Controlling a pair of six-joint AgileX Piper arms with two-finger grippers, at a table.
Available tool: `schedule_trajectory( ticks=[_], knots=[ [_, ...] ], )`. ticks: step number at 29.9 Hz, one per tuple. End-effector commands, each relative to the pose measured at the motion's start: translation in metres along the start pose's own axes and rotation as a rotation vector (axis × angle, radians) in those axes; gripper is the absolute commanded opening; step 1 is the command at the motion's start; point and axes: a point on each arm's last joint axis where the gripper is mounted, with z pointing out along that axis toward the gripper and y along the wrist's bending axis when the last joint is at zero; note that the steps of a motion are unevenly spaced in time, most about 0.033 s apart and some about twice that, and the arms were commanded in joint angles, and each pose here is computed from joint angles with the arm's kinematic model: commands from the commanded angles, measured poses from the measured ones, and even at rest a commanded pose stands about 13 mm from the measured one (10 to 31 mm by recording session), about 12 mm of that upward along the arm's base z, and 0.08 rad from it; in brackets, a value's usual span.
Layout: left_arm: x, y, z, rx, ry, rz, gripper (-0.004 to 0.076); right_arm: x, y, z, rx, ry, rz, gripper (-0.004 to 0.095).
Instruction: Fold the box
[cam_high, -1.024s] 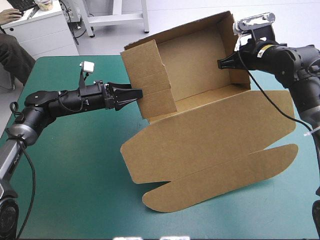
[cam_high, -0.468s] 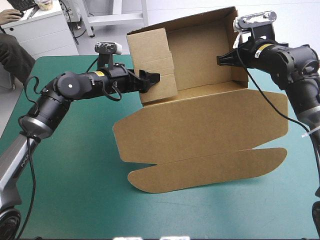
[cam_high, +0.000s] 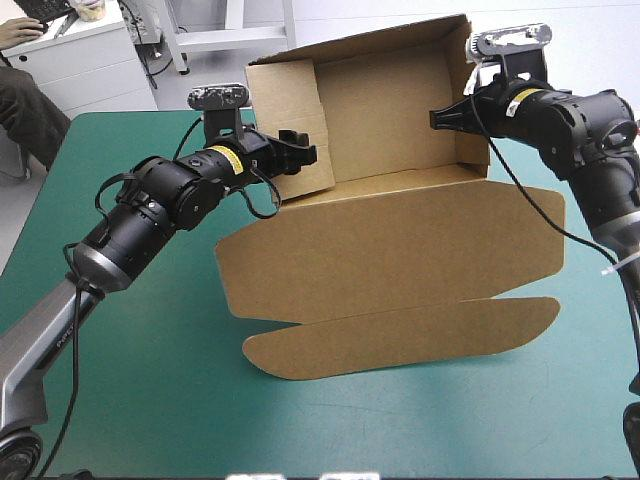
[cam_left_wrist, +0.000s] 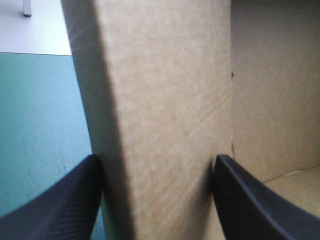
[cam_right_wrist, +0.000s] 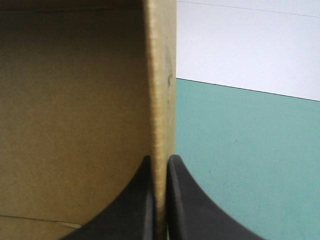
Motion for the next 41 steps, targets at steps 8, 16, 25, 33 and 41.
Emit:
schedule_trajectory(
  ticks=[8, 16, 25, 33, 41],
  knots=[
    [-0.020, -0.011, -0.020, 0.055, -0.113, -0.045, -0.0004, -0.012, 0.006, -0.023, -0.060, -0.074, 0.054, -0.0015],
    [-0.011, -0.001, -0.018, -0.049, -0.021, 0.018, -0.0004, 0.007, 0.009, -0.008, -0.085, 0.127, 0.043, -0.0015],
    [0.016, 0.012, 0.007, -0.173, 0.211, 0.118, -0.0004, 0.039, 0.015, 0.045, -0.132, 0.385, 0.061, -0.0015],
    [0.050, 0.024, 0.043, -0.246, 0.443, 0.110, -0.0004, 0.065, 0.015, 0.083, -0.123, 0.560, 0.055, -0.0015],
    [0.073, 0.027, 0.070, -0.235, 0.558, 0.067, -0.0004, 0.079, 0.018, 0.104, -0.147, 0.629, 0.049, -0.0015]
  ],
)
